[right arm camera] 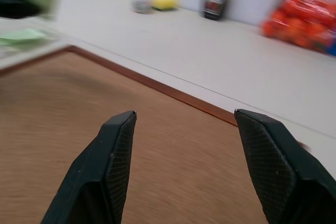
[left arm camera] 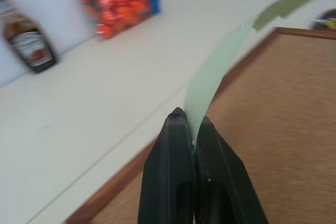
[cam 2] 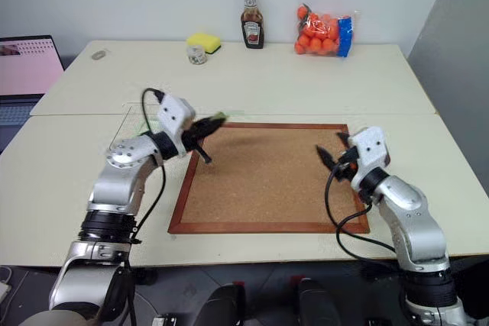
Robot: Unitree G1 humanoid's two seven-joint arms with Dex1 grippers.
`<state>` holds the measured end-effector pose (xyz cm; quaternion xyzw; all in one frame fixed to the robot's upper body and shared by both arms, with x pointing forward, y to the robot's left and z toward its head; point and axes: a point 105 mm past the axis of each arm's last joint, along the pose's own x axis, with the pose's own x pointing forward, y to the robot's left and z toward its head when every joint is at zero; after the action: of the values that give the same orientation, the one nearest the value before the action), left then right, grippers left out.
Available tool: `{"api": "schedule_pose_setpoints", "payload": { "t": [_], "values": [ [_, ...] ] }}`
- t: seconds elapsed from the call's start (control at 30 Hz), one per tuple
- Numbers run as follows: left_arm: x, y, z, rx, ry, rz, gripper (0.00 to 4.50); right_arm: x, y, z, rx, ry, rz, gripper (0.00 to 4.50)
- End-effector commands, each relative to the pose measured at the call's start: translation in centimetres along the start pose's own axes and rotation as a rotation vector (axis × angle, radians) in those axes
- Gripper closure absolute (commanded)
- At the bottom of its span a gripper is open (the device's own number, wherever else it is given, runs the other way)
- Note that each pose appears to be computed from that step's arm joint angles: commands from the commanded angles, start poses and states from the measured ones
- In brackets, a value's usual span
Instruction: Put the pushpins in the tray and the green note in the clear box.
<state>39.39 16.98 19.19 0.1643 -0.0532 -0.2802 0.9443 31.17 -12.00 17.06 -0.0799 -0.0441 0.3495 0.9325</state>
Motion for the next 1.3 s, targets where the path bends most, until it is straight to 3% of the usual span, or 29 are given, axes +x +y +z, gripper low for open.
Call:
{"api": "schedule_pose_setpoints", "payload": {
  "t": [0.03, 0.33, 0.7, 1.07, 1.3],
  "values": [
    [-2.8, 4.5, 1.2, -0.046, 0.008, 0.304, 4.50, 1.4, 3.8, 3.6, -0.026, -0.081, 0.226, 1.34],
    [-8.3, 7.6, -3.3, -0.130, 0.243, 0.654, 4.50, 5.4, 6.7, 6.2, -0.013, -0.123, 0.459, 1.34],
    [-7.8, 8.5, -4.2, -0.254, 0.280, 0.723, 4.50, 7.1, 7.9, 5.9, -0.077, -0.104, 0.522, 1.34],
    [-7.7, 9.3, -4.0, -0.308, 0.255, 0.776, 2.45, 6.8, 7.7, 5.3, -0.085, -0.085, 0.494, 1.26],
    [-7.1, 8.9, -1.6, -0.288, 0.108, 0.752, 1.09, 6.4, 7.1, 5.2, -0.084, -0.088, 0.459, 1.26]
  ]
}}
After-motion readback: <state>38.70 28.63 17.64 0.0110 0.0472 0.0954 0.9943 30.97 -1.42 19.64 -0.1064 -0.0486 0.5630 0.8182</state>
